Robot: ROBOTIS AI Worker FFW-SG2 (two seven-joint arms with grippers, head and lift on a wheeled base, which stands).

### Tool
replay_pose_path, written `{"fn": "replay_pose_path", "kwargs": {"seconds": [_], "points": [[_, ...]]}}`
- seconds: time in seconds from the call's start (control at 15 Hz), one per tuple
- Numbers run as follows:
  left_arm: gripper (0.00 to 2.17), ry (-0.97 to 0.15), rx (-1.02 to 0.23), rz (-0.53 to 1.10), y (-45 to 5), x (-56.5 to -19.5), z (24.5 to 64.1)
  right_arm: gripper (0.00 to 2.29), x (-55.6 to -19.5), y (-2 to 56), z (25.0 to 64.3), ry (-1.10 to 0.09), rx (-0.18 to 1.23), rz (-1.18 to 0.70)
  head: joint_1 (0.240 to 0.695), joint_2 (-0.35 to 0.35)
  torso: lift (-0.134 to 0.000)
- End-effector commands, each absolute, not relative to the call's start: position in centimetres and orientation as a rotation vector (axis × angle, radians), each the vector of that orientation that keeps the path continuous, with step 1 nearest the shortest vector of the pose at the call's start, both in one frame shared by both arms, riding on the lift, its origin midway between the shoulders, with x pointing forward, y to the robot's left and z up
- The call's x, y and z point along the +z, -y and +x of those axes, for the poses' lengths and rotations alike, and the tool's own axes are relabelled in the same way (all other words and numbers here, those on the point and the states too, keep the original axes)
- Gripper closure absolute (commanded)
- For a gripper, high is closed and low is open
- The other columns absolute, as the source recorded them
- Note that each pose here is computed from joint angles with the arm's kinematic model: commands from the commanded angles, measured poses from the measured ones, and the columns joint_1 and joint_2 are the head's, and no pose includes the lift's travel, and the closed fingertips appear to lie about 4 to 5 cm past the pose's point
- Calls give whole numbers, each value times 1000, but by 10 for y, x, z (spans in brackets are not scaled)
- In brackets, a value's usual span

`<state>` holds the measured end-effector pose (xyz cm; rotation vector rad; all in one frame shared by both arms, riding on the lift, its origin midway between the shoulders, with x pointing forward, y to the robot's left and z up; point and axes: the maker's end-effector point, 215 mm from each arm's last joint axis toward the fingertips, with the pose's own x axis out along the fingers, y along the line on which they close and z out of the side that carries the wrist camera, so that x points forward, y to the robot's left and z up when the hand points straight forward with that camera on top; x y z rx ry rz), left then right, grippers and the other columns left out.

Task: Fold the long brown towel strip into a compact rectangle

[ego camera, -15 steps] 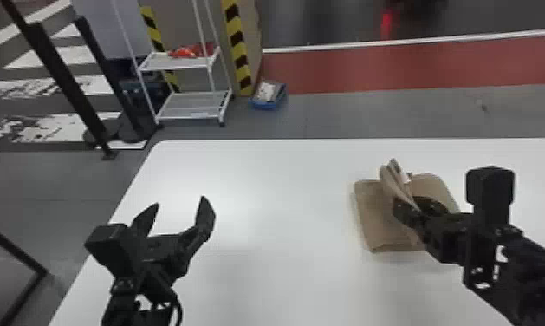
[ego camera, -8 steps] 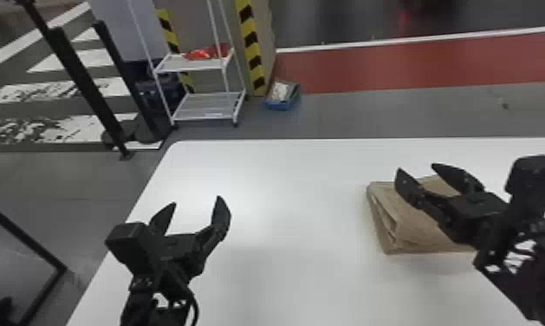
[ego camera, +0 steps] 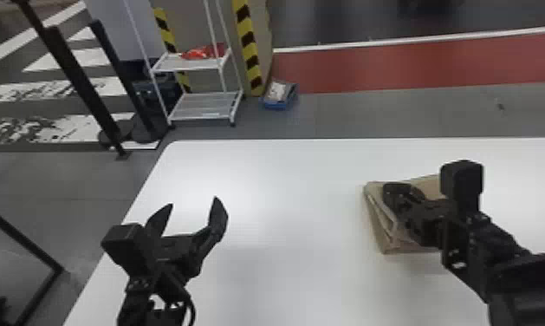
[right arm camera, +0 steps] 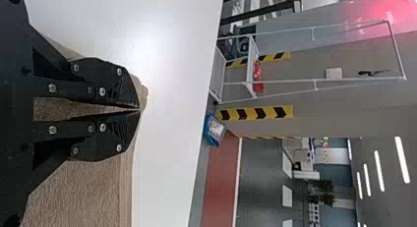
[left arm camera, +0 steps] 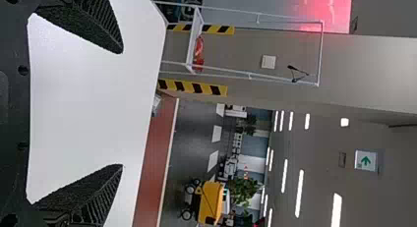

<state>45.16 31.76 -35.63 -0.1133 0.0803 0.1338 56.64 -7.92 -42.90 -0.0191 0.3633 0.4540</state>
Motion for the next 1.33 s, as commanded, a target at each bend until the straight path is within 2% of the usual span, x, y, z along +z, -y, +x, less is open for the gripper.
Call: {"fn": "replay_pose_path", "kwargs": {"seconds": [0.0, 0.27, 0.47, 0.67, 0.93, 1.27], "points": [[39, -80, 136, -115, -318, -357, 450, 1865, -439, 55, 559, -381, 499, -52, 695, 247, -116], [39, -80, 138, -114, -319, -357, 450, 1865, -455, 22, 531, -434, 593, -76, 695, 297, -116], [39, -81, 145, -112, -324, -357, 449, 1865, -447, -1, 506, -430, 666, -65, 695, 324, -116], [39, -82, 140, -115, -323, -358, 449, 1865, -424, -3, 491, -386, 683, -35, 695, 350, -116], [39, -80, 136, -115, -322, -358, 450, 1865, -400, 49, 523, -323, 566, 10, 695, 348, -116], [39, -78, 133, -116, -321, -357, 450, 1865, -432, 79, 564, -378, 486, -4, 695, 272, -116]]}}
